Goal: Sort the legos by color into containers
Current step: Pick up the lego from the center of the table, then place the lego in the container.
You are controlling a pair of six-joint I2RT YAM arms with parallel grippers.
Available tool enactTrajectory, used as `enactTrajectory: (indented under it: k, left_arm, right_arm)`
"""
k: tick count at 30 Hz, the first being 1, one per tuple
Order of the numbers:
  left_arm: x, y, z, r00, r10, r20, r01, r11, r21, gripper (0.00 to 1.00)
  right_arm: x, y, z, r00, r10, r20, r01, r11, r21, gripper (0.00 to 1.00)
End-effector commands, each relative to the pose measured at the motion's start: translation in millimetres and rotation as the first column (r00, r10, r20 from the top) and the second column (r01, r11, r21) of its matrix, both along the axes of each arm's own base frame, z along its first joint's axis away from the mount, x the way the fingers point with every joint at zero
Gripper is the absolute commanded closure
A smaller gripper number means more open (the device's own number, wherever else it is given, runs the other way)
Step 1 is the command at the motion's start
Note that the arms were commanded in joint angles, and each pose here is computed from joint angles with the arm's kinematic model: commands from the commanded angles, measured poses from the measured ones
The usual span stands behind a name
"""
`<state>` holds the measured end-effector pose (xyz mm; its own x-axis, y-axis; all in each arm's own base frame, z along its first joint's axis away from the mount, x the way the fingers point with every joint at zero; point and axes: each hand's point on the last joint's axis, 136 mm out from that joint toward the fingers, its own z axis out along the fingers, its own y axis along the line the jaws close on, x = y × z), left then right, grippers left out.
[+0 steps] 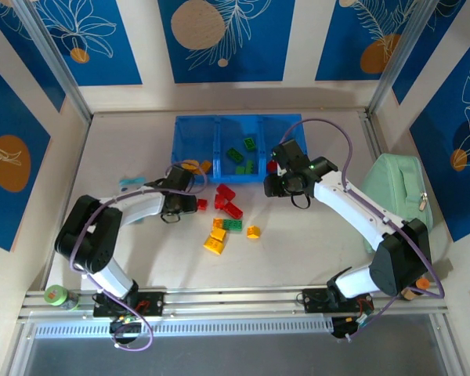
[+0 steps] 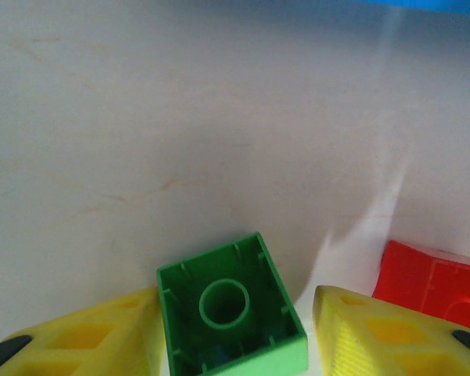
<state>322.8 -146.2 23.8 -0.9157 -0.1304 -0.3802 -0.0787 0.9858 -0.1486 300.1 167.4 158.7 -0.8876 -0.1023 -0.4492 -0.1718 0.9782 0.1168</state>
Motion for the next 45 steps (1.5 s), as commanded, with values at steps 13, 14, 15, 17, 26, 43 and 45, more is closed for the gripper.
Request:
enactTrajectory:
  k: [13, 14, 15, 17, 26, 43, 45]
  left_arm:
    - [13.4, -5.6, 5.7, 0.999, -0.041, -0.003, 0.041, 0.999, 0.027, 0.64]
    - [12.5, -5.6, 6.9, 0.999, -0.043, 0.0, 0.043, 0.999, 0.031, 0.66]
    - [11.3, -5.6, 8.0, 0.999, -0.045, 0.001, 0.045, 0.998, 0.034, 0.67]
    - [10.7, -6.6, 13.1, 0.999, -0.051, 0.01, 0.051, 0.998, 0.039, 0.69]
    - [37.7, -33.7, 90.3, 0.975, -0.102, 0.198, 0.116, 0.992, -0.057, 0.7]
    - [110.1, -130.7, 136.6, 0.909, -0.268, 0.319, 0.336, 0.924, -0.181, 0.68]
    - [114.7, -140.4, 134.7, 0.906, -0.283, 0.314, 0.349, 0.92, -0.18, 0.68]
  right_arm:
    - [-5.2, -0.4, -8.8, 1.0, -0.011, -0.022, 0.011, 1.0, 0.001, 0.48]
    - [-5.1, -0.5, -9.4, 1.0, -0.012, -0.022, 0.012, 1.0, 0.002, 0.48]
    - [-5.3, -0.3, -9.9, 1.0, -0.011, -0.023, 0.011, 1.0, 0.003, 0.48]
    - [-5.7, 0.0, -10.8, 1.0, -0.012, -0.026, 0.012, 1.0, 0.004, 0.49]
    - [-3.8, -7.7, -6.3, 0.999, -0.042, -0.012, 0.042, 0.999, -0.002, 0.49]
    - [-24.4, -29.2, -24.0, 0.986, -0.124, -0.109, 0.133, 0.987, 0.085, 0.46]
    - [-26.8, -29.0, -25.5, 0.986, -0.122, -0.114, 0.133, 0.987, 0.088, 0.46]
